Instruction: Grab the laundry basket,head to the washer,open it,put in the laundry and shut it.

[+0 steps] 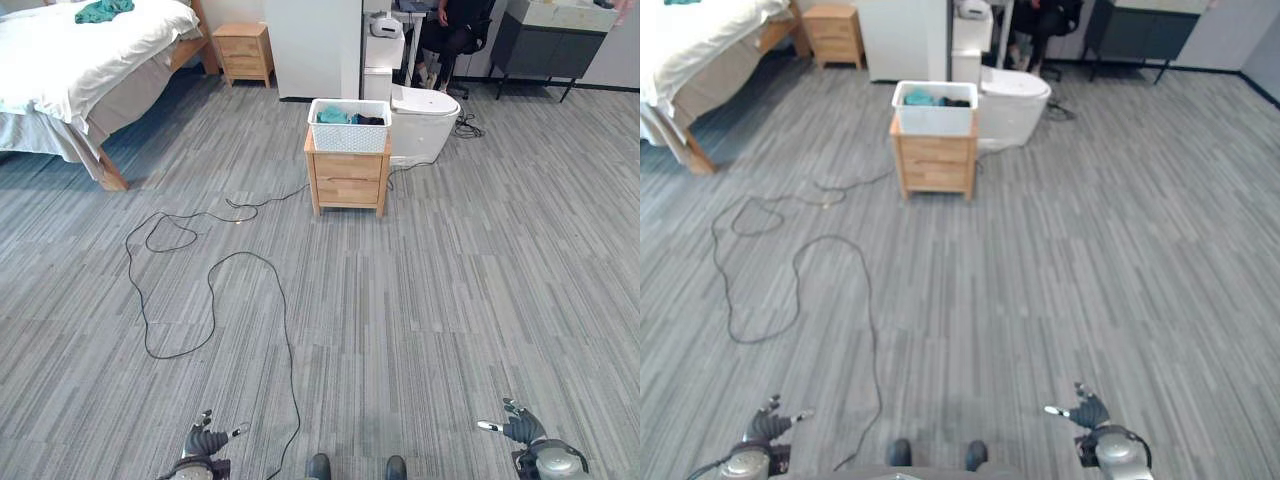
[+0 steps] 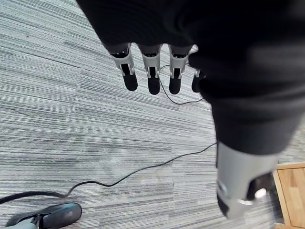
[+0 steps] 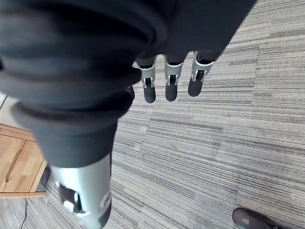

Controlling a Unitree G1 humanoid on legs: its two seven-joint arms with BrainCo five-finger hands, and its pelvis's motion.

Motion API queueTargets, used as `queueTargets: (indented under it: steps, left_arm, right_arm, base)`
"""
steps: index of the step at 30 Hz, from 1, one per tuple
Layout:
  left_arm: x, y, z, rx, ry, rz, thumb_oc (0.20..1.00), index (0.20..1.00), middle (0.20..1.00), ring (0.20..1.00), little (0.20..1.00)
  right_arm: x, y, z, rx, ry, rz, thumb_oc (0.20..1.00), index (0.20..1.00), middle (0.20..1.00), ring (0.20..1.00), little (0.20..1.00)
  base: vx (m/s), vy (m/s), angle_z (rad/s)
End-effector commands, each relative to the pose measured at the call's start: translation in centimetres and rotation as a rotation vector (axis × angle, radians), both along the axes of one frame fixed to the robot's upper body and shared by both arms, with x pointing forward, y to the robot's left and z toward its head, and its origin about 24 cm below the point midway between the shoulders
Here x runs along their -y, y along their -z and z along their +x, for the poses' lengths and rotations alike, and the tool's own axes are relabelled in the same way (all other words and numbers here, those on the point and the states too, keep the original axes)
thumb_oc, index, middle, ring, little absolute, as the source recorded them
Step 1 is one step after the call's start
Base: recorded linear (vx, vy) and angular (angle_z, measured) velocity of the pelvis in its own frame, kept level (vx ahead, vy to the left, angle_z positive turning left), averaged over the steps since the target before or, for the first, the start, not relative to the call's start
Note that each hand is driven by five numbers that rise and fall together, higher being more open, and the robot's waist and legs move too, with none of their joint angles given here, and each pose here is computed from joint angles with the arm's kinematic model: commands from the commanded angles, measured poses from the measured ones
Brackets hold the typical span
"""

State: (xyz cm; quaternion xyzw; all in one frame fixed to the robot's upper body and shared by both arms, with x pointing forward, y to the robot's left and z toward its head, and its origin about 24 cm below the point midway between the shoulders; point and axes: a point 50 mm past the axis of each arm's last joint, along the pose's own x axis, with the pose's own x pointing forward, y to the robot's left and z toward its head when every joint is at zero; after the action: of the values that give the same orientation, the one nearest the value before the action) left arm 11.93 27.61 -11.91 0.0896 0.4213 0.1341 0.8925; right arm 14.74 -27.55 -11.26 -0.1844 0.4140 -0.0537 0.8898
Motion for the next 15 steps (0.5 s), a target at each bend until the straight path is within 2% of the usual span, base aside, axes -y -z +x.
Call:
queueTargets:
  steps: [1, 15]
  left_arm:
    - [-1.29, -1.30, 1.86, 0.091, -0.036, 0.015, 1.000, 1.000, 1.000, 1.000, 1.000]
    - [-1.56, -1.54, 1.89, 0.108, -0.068, 0.013, 1.000, 1.000, 1.000, 1.000, 1.000]
  right_arm:
    - [0.13, -0.87, 1.77, 0.090, 0.065, 0.033, 1.000, 1.000, 1.000, 1.000, 1.000]
    - [0.43, -0.86, 1.52, 0.088, 0.097, 0.037, 1.000, 1.000, 1.000, 1.000, 1.000]
  base:
    - [0.00, 0.000, 0.00]
    - [0.02, 0.010, -0.02]
